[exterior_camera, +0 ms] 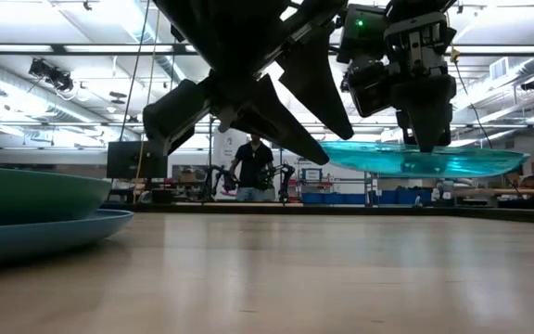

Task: Stack plastic plates
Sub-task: Stack the transparent blue plate on the transparent green plate

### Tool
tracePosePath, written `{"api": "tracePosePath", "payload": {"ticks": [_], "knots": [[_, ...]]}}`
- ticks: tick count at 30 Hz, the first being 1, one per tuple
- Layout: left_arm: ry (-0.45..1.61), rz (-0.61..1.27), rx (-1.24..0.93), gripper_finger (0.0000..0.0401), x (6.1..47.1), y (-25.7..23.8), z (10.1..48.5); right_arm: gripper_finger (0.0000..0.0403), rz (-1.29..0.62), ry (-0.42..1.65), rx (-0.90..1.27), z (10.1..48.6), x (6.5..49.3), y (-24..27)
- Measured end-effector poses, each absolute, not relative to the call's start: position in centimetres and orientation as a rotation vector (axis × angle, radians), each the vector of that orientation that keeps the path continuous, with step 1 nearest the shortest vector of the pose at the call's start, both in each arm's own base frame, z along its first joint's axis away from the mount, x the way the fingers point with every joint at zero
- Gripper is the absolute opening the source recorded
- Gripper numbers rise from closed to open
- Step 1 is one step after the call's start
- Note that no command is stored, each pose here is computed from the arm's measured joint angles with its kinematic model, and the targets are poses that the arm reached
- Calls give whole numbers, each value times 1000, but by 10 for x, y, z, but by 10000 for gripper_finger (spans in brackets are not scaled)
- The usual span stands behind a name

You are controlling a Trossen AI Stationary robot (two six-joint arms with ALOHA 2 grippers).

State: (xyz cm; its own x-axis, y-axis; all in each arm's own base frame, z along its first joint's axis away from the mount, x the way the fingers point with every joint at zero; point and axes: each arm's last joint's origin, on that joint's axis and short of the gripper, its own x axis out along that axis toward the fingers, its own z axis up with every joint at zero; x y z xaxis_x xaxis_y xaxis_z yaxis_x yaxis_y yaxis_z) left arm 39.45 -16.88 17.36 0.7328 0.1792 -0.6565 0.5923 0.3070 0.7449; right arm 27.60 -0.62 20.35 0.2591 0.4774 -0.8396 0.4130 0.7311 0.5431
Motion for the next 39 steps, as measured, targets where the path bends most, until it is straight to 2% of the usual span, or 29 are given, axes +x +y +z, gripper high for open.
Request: {"api": "tracePosePath", "payload": {"ticks": [3,11,14,19,28,32,39], "knots": [[744,-308,1261,128,395,-168,174,2,52,1350,813,204,276,-6],[744,-315,1267,29,395,-168,173,2,52,1350,813,204,276,-6],[751,-320,1271,9,394,-168,173,2,51,1350,813,204,276,-6],[756,-322,1272,11,394,-168,172,22,35,1326,796,204,278,-7],[758,-312,1259,12,394,-167,173,94,30,1312,797,204,279,-11],[763,-269,1160,12,394,-168,173,119,15,1294,769,209,274,-21],[812,-207,988,13,378,-175,185,142,-221,1177,548,229,261,-37]]}}
